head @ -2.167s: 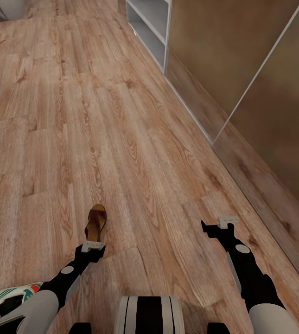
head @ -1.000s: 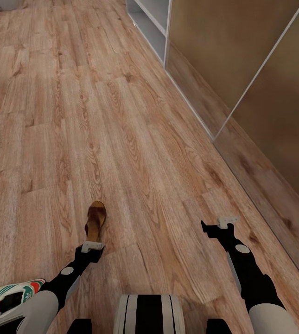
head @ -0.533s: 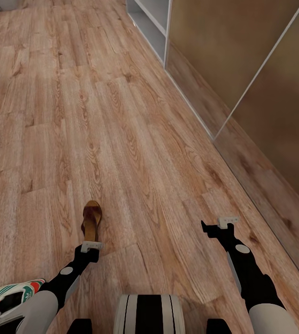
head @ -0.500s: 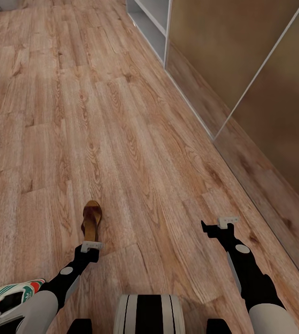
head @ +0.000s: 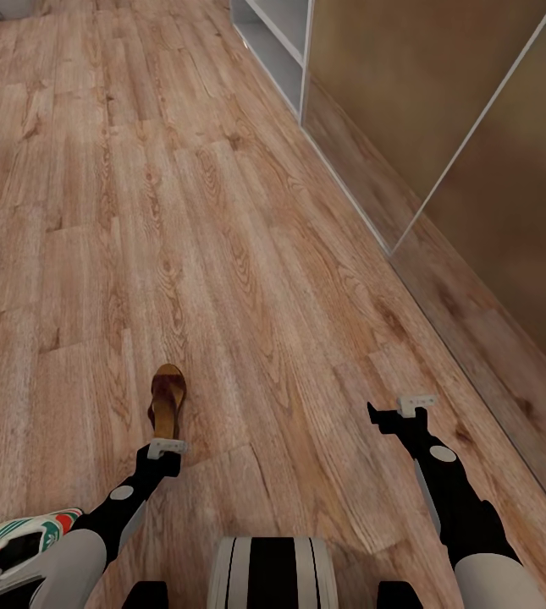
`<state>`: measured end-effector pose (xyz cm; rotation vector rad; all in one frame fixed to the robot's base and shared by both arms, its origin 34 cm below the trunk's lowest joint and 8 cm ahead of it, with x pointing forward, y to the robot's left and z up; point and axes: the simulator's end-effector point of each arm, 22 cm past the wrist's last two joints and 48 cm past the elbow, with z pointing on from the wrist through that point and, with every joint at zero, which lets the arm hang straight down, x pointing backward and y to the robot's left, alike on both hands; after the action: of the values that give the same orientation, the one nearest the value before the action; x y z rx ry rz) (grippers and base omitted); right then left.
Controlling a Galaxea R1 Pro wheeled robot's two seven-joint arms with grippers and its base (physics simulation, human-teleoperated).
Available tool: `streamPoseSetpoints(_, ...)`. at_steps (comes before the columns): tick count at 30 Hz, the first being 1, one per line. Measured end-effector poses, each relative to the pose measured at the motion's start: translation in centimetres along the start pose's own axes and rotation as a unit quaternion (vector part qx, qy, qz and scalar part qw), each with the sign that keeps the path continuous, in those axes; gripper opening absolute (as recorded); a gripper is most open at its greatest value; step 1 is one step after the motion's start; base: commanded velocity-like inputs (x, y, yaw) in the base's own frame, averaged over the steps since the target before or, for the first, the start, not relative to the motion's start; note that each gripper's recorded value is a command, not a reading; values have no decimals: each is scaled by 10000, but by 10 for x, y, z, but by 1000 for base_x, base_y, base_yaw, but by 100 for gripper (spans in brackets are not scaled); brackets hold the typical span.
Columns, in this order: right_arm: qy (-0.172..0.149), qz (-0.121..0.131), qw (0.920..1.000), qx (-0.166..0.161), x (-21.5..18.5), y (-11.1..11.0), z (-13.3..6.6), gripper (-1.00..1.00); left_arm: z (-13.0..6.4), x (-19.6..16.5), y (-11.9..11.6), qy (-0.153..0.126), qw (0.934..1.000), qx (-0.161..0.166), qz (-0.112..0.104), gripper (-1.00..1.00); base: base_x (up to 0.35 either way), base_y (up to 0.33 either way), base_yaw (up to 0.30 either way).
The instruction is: Pick up the two gym shoes and the two sandals from the corridor floor and place them onto the hallstand (shoe rack) in the corridor, making sure they are on the rack and not on the floor. Arrange them so the two gym shoes are next to each other and the two sandals are next to each other.
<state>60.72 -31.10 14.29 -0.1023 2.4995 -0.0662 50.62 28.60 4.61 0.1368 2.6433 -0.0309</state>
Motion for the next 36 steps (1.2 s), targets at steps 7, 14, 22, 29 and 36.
streamPoseSetpoints(7,-36,2,10000,3,-5,0,-2,100,-1,-6,1,-53,10000,-4,4,-100,0,0,0)
streamPoseSetpoints(14,-172,3,9999,10,-21,-2,-9,100,-7,-23,2,-190,9998,-13,7,-100,0,0,0)
streamPoseSetpoints(22,-335,-10,9994,30,-40,-4,-17,100,-14,-44,6,-373,9993,-50,13,-100,0,0,0)
streamPoseSetpoints(29,-507,-23,9987,65,-59,-8,-26,100,-21,-67,19,-561,9983,-150,81,-100,0,0,0)
streamPoseSetpoints(36,-637,-40,9979,115,-74,-14,-36,100,-43,-29,21,-366,9991,-206,41,-100,0,0,-31)
